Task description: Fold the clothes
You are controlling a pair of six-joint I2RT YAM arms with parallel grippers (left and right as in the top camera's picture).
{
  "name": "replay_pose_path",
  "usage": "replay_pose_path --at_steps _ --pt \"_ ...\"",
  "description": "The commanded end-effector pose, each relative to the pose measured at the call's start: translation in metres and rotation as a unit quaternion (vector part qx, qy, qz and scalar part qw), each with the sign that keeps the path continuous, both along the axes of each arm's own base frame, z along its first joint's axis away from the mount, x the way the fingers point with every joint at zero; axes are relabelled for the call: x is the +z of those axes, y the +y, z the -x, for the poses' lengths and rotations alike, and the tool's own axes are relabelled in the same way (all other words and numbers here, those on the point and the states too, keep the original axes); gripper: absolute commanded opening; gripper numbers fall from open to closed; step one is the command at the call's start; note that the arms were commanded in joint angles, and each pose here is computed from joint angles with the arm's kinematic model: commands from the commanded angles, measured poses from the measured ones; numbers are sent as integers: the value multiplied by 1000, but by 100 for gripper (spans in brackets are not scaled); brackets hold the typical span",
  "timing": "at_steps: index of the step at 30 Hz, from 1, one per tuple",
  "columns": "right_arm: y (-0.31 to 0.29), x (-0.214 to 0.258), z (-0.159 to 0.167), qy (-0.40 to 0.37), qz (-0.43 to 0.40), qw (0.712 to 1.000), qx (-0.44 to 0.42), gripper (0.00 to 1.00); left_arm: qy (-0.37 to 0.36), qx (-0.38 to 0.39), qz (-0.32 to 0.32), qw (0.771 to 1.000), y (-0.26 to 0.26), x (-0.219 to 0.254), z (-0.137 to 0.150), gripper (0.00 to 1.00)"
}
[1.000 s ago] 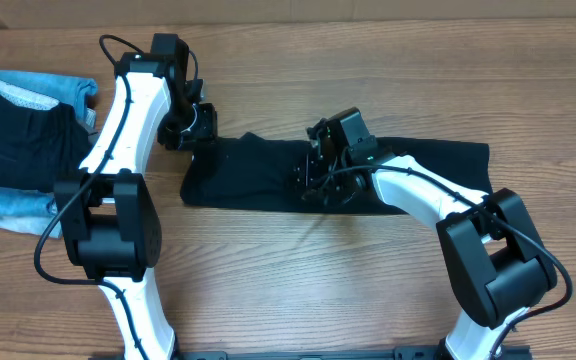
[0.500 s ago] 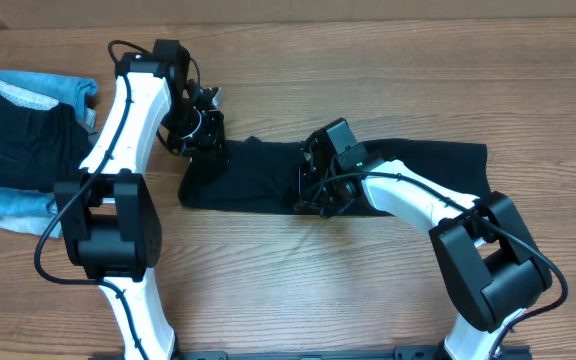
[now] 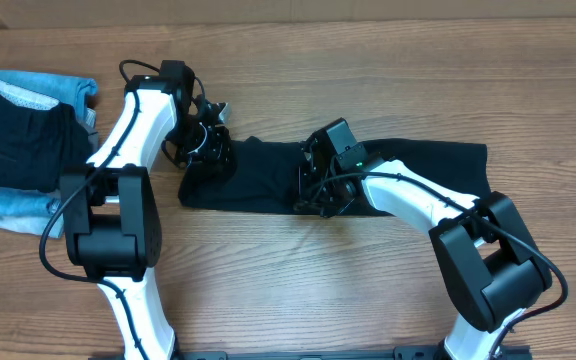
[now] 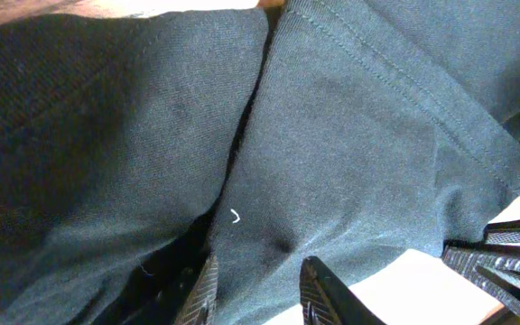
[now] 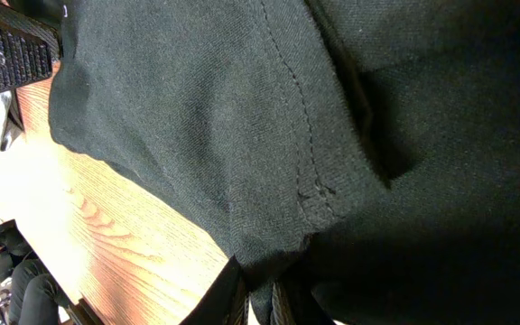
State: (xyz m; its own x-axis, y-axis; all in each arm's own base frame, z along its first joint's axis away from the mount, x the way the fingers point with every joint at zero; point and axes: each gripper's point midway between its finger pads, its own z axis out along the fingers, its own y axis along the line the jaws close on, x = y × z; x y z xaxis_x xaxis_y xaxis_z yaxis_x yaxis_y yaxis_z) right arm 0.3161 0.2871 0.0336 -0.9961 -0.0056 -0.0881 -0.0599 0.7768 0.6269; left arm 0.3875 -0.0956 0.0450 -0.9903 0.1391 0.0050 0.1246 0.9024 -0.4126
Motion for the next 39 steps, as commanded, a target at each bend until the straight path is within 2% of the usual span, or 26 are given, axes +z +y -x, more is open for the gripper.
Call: replay_pose_path --at_steps 1,5,7,12,14,17,25,36,39 --pt "4 16 -5 -21 -8 1000 2 12 -9 -12 -23 1000 7 -6 -2 34" --pt "4 16 -5 -21 -8 1000 2 12 -19 -12 -37 999 11 -13 -6 34" --pt "4 16 -5 -20 -7 1000 2 12 -11 -12 -22 1000 7 -17 0 32" --pt "3 16 -5 -20 -7 1000 2 12 33 -8 22 999 -6 -10 20 14" --pt "3 16 -5 -20 -6 1000 1 13 55 -6 37 998 -11 -4 29 11" --pt "3 16 -5 -20 -6 1000 1 13 78 2 24 997 -7 -2 36 11" --pt "-8 7 -2 -11 26 1000 -10 13 114 32 -104 987 33 -13 50 13" --pt "-19 1 -8 -25 62 997 -26 13 136 31 -129 982 41 -12 61 15" --pt "-24 -1 -14 -35 76 996 -36 21 143 28 -144 979 46 -11 65 14"
